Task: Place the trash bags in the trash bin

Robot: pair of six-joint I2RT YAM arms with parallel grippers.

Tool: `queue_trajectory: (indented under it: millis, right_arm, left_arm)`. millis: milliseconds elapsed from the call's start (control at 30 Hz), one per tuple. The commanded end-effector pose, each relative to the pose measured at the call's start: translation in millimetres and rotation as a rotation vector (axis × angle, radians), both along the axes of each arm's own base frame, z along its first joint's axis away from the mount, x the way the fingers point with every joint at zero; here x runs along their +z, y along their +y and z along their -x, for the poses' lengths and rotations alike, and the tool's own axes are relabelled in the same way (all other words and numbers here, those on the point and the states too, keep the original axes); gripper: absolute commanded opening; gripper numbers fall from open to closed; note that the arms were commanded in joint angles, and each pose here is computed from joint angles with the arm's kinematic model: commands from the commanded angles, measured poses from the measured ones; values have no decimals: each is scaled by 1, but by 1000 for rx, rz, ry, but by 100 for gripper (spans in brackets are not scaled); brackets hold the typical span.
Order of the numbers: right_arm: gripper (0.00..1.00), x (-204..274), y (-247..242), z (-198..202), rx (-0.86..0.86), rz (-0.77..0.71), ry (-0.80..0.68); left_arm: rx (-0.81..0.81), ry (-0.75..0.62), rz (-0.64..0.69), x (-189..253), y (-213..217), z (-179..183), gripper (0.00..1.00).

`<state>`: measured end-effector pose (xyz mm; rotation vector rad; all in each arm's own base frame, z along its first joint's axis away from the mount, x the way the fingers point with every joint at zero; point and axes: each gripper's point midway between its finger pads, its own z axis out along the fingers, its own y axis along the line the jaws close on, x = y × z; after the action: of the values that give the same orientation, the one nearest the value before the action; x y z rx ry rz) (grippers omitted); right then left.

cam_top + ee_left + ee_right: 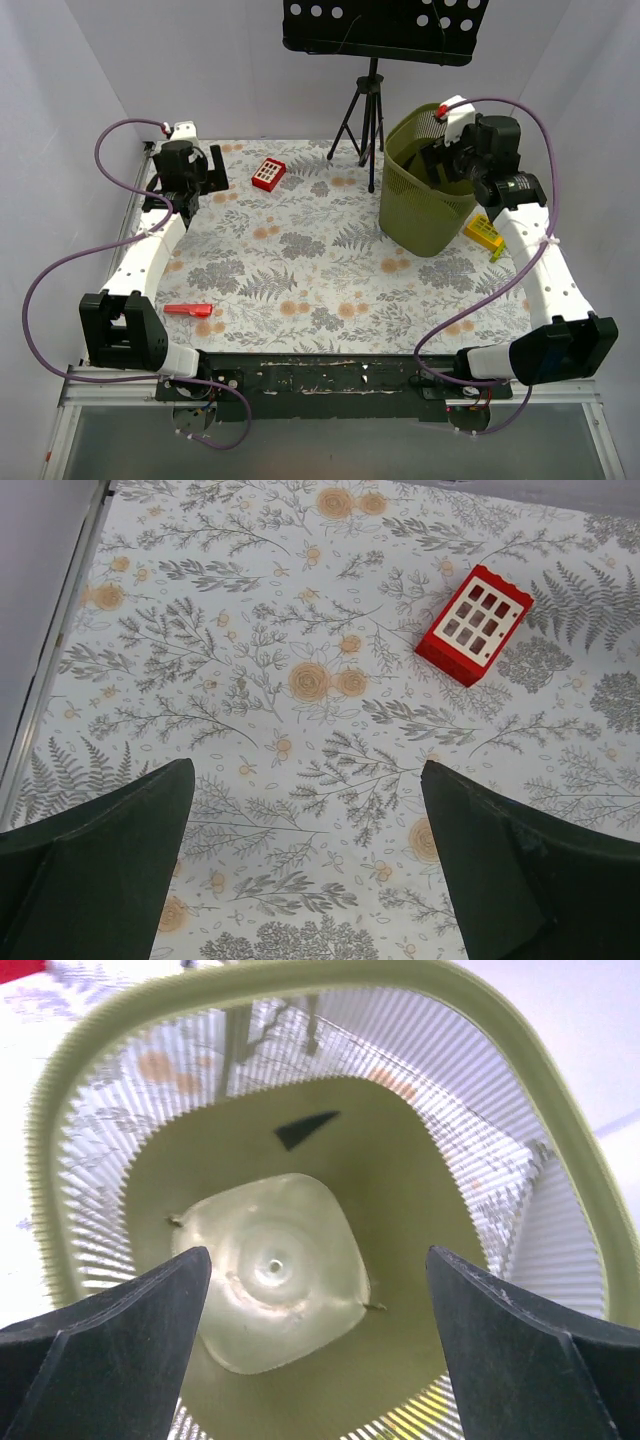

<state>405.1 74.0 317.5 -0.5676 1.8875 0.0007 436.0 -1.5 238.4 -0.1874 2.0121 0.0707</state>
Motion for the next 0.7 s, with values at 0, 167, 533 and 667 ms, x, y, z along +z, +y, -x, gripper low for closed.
queue_trajectory:
  millis: [0, 167, 533, 667]
  right_arm:
    - [96, 32, 61, 28, 305, 18, -72]
    - [89, 2, 144, 72, 564, 96, 4]
    - [50, -110, 169, 100, 466, 86, 263]
    - [43, -119, 147, 88, 314, 82, 254]
  left_arm:
    - [-8, -27, -120, 19, 12, 11, 98]
    - [-282, 110, -314, -15, 0, 42, 98]
    - [-804, 453, -368, -66, -34, 117, 98]
    - [-862, 526, -456, -82, -22, 137, 98]
